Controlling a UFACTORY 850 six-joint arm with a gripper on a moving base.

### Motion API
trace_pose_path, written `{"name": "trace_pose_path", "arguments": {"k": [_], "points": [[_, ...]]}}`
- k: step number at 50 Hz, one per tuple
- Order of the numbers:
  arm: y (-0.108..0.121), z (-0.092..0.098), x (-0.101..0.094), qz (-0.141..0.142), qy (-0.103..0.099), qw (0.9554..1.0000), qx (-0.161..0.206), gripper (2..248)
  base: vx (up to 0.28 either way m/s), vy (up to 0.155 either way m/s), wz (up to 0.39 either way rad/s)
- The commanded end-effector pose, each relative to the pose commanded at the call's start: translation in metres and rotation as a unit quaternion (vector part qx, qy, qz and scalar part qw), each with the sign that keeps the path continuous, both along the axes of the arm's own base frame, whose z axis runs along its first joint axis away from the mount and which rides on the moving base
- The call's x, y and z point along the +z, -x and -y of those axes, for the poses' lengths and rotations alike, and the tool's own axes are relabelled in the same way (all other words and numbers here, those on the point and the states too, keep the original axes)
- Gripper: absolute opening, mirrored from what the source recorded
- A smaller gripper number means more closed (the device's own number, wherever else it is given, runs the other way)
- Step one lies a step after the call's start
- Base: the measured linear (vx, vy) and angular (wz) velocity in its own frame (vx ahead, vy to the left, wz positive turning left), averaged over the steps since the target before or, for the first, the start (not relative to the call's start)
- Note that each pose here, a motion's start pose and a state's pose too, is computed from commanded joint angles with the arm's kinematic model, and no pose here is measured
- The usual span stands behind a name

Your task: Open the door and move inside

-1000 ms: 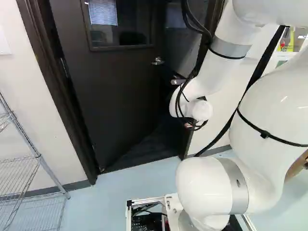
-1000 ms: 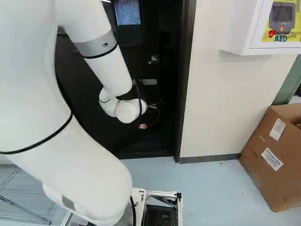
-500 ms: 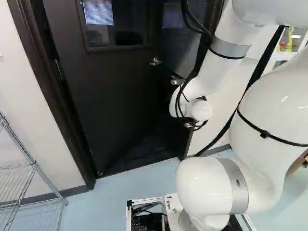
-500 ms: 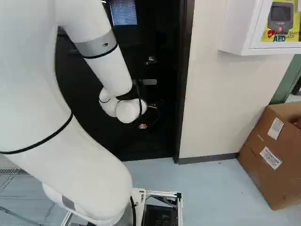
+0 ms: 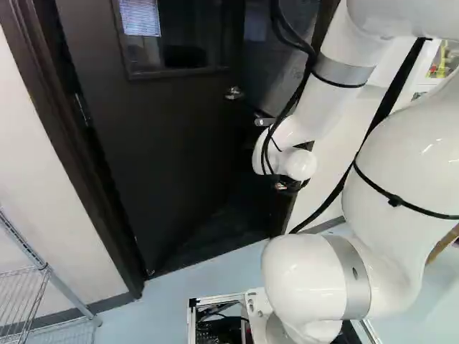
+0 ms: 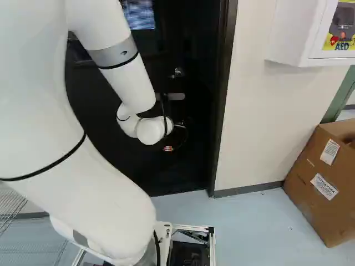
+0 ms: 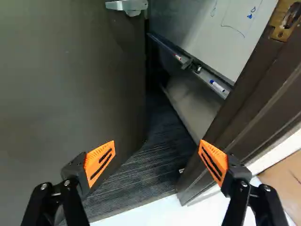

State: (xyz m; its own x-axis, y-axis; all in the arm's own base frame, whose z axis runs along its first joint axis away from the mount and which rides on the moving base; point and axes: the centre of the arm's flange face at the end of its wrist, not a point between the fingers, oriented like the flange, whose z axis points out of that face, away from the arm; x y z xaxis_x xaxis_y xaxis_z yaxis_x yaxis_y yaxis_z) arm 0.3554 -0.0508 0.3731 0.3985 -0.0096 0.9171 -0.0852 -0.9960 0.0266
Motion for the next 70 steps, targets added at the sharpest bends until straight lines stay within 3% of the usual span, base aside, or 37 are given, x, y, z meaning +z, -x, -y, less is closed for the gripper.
{"name": "trace_pose_path", "arguments": {"k": [43,70], "points": [[0.0000,0.0000,0.0000,0.000,0.000,1.0000,0.000,247,0.139,0.103,-0.192],[0.0000,0.0000,0.0000,0.000,0.000,1.0000,0.000,247,0.136,0.145,-0.033]]}}
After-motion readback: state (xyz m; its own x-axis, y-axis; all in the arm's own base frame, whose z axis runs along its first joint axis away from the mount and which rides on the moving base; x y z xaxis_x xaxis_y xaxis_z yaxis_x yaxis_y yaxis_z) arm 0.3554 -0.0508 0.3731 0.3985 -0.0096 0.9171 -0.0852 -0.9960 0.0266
